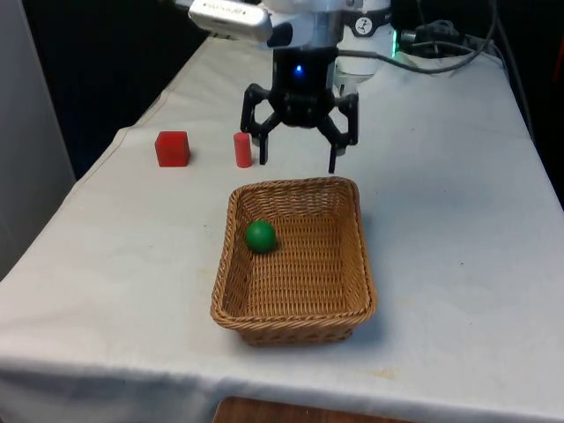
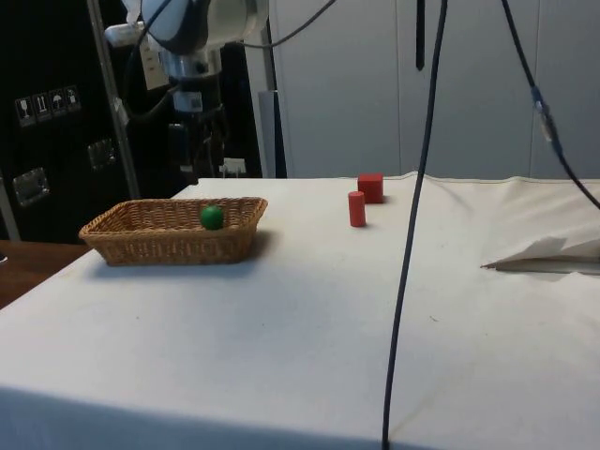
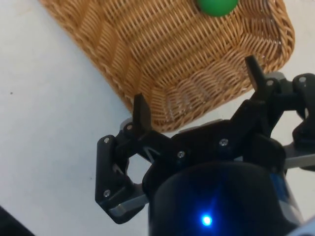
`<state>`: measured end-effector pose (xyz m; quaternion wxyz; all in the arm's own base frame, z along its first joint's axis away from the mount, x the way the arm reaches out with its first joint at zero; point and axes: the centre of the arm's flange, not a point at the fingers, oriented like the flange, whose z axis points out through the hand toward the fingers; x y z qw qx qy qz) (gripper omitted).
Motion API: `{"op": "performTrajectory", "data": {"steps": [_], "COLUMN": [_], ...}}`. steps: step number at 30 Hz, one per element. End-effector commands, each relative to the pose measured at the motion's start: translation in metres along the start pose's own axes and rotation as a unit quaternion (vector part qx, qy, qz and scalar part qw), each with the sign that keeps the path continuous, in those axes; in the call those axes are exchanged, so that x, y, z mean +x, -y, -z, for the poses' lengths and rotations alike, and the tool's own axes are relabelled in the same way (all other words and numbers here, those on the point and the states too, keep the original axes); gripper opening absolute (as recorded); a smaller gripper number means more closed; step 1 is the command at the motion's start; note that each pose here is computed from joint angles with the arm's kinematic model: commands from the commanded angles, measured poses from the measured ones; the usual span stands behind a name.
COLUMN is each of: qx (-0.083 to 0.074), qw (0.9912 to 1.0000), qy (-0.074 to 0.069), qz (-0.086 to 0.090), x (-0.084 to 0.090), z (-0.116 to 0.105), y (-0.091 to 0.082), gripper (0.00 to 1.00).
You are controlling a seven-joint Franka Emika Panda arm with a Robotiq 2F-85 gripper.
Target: Pick up the object to the left of the cylinder and place it into the basket.
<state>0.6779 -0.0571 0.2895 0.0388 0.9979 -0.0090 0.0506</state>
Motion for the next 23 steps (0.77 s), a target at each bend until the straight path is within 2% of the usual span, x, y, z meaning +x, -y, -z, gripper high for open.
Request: {"op": "performTrajectory", "data": {"steps": [1, 5, 6, 8, 14, 23], "qx": [-0.003, 0.001, 0.003, 0.003, 0.009, 0.017], "qw": [1.0, 0.99999, 0.99998, 0.99998, 0.9999, 0.99973], "qy": [-0.001, -0.004, -0.005, -0.006, -0.011, -0.016], "qz": [0.0, 0.0, 0.002, 0.001, 0.003, 0.005], "x": [-0.002, -0.005, -0.003, -0.007, -0.012, -0.016], "z": [0.007, 0.023, 0.019, 0.033, 0.055, 0.064], "y": [0.0, 0.0, 0.001, 0.0, 0.0, -0.002], "gripper": [1.0, 1.0, 1.0, 1.0, 1.0, 1.0]}}
